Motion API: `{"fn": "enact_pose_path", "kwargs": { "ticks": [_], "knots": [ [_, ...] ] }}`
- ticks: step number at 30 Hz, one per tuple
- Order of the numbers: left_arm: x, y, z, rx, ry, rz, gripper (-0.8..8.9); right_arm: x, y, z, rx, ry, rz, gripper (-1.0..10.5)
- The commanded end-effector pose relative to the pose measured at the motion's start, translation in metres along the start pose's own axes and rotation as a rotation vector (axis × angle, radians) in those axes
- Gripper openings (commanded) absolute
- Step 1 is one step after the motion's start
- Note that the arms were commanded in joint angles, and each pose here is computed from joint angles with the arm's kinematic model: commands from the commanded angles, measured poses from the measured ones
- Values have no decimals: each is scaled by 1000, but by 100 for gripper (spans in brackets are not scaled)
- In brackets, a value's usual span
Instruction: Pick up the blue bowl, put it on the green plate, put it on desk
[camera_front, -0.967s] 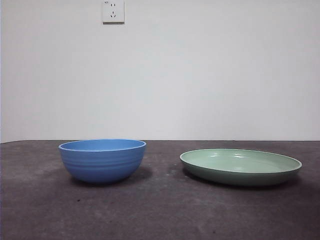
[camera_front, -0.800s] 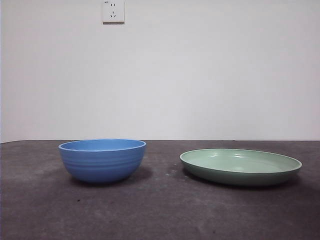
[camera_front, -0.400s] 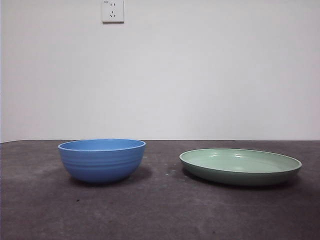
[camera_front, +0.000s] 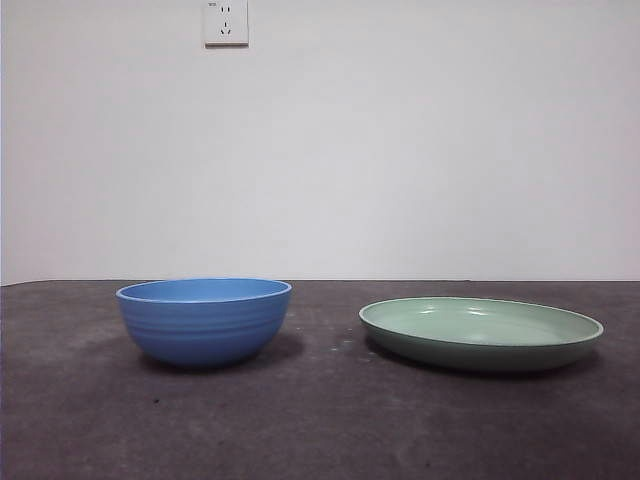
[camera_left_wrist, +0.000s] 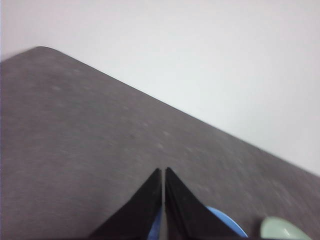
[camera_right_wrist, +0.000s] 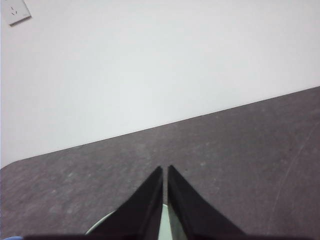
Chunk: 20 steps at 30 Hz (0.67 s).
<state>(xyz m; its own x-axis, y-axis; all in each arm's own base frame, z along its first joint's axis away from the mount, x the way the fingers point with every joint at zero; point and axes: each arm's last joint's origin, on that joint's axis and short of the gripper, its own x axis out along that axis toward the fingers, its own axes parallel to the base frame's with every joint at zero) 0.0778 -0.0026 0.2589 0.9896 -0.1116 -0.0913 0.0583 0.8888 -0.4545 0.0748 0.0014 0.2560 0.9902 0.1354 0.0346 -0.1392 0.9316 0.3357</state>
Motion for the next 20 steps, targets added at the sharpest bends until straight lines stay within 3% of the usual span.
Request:
{"fn": "enact_pose_path", "kwargs": {
  "ticks": [1, 12, 20],
  "knots": [
    [1, -10, 16, 95, 52, -50, 11, 1, 7, 17, -56, 36, 25, 11],
    [34, -29, 43, 198, 457, -262, 10, 27, 25, 61, -178, 418, 210, 11],
    [48, -41, 44, 248, 685, -401, 10, 49, 33, 60, -123, 716, 377, 11]
  ]
}}
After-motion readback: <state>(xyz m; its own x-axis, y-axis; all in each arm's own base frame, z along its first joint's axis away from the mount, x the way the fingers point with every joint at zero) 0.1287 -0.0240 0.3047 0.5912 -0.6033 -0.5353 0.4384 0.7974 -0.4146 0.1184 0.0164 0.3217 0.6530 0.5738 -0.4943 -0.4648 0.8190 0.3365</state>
